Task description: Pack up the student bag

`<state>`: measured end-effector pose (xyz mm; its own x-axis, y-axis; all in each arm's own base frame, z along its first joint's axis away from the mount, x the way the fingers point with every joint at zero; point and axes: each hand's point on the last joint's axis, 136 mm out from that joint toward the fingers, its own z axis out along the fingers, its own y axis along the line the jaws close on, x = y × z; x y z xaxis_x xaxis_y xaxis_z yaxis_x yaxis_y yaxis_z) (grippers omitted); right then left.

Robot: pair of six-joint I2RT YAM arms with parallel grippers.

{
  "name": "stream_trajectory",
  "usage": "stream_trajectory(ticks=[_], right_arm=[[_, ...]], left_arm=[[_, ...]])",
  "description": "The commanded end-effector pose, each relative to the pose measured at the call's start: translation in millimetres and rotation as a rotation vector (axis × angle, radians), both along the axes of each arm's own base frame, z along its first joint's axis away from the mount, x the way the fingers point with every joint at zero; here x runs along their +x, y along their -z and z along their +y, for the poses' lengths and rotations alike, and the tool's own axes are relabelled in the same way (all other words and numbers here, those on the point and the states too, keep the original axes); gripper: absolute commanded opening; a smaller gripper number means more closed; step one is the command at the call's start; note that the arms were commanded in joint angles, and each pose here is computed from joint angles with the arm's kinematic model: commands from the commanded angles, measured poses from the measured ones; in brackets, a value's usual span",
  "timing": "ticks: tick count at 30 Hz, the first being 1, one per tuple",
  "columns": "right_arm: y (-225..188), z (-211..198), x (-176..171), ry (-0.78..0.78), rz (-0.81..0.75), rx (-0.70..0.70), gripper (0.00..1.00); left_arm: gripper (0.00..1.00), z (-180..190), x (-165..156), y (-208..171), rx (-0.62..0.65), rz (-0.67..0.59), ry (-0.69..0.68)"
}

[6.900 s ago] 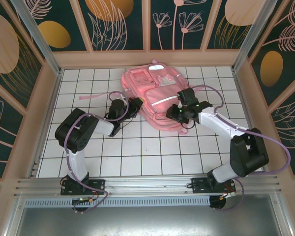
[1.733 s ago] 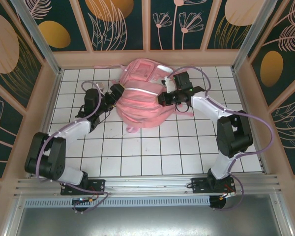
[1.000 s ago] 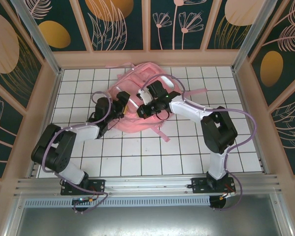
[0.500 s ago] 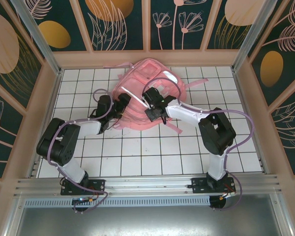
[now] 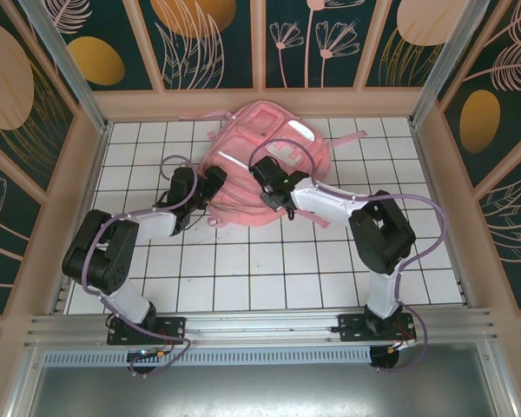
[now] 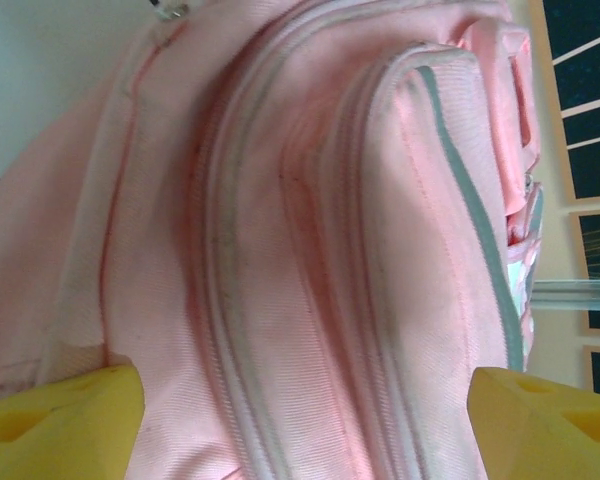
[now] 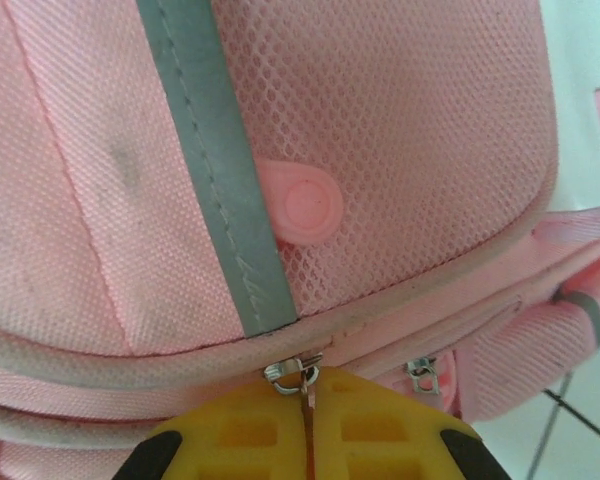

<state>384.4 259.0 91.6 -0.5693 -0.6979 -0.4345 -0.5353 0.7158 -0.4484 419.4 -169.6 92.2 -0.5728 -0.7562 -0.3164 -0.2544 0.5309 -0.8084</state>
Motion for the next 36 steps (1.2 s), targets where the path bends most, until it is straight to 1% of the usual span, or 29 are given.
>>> stream_trajectory(ticks=[1, 3, 4, 5, 6, 7, 8, 9, 11, 12, 13, 14, 17, 19, 21, 23, 25, 26, 27, 30, 32, 33, 35, 36], right_arm=[[-6, -48, 24, 0.111, -0.122, -0.213, 0.08], [-10, -45, 26, 0.114, -0.135, -0.189, 0.10], [-12, -42, 27, 0.116, -0.136, -0.165, 0.15], [-15, -39, 26, 0.116, -0.134, -0.136, 0.22], [-17, -35, 25, 0.112, -0.119, -0.088, 0.36], [-22, -30, 24, 0.111, -0.104, -0.022, 0.47], [-28, -27, 22, 0.109, -0.087, 0.047, 0.54], [-34, -23, 19, 0.103, -0.059, 0.147, 0.61], [-51, -24, 15, 0.102, -0.022, 0.342, 0.78], [-60, -29, 15, 0.107, -0.010, 0.439, 0.85], [-66, -31, 12, 0.108, -0.002, 0.510, 0.92], [-72, -51, 17, 0.158, -0.013, 0.581, 0.95], [-77, -111, 30, 0.345, -0.120, 0.689, 0.96], [-72, -157, 35, 0.499, -0.225, 0.704, 0.96], [-62, -200, 35, 0.638, -0.339, 0.663, 0.95], [-48, -226, 34, 0.701, -0.408, 0.617, 0.96], [-36, -243, 31, 0.727, -0.489, 0.552, 0.96], [-33, -248, 31, 0.715, -0.522, 0.511, 0.96], [-30, -254, 31, 0.724, -0.555, 0.480, 0.97], [-30, -255, 30, 0.670, -0.621, 0.499, 0.98], [-27, -255, 28, 0.636, -0.648, 0.480, 0.98], [-26, -258, 25, 0.619, -0.679, 0.475, 0.98], [-31, -266, 20, 0.606, -0.740, 0.514, 0.98], [-29, -263, 20, 0.577, -0.700, 0.565, 0.99]], left_arm=[[0.84, 32, -7, 40, 0.117, 0.096, -0.069], [0.84, 35, -7, 36, 0.130, 0.087, -0.075], [0.84, 38, -7, 32, 0.139, 0.078, -0.080], [0.85, 40, -7, 27, 0.145, 0.069, -0.081], [0.85, 42, -6, 20, 0.151, 0.054, -0.083], [0.86, 46, -4, 11, 0.156, 0.033, -0.086], [0.88, 50, -4, 3, 0.165, 0.016, -0.092], [0.91, 57, -3, -7, 0.187, -0.005, -0.105], [0.98, 74, -4, -28, 0.268, -0.039, -0.144], [0.99, 86, -6, -38, 0.335, -0.052, -0.174], [0.98, 96, -8, -49, 0.392, -0.070, -0.202], [0.99, 109, -13, -58, 0.462, -0.079, -0.238], [0.99, 140, -24, -83, 0.654, -0.123, -0.301], [0.99, 160, -34, -93, 0.784, -0.133, -0.352], [0.99, 182, -47, -96, 0.908, -0.128, -0.423], [0.99, 203, -61, -91, 1.003, -0.108, -0.499], [0.99, 214, -70, -83, 1.088, -0.111, -0.525], [0.99, 220, -76, -77, 1.121, -0.107, -0.544], [0.99, 225, -82, -73, 1.133, -0.110, -0.577], [0.99, 233, -88, -60, 1.133, -0.109, -0.609], [0.99, 234, -87, -52, 1.133, -0.127, -0.601], [0.99, 232, -84, -49, 1.133, -0.148, -0.590], [0.99, 227, -76, -48, 1.129, -0.195, -0.551], [0.99, 221, -68, -48, 1.132, -0.214, -0.508]])
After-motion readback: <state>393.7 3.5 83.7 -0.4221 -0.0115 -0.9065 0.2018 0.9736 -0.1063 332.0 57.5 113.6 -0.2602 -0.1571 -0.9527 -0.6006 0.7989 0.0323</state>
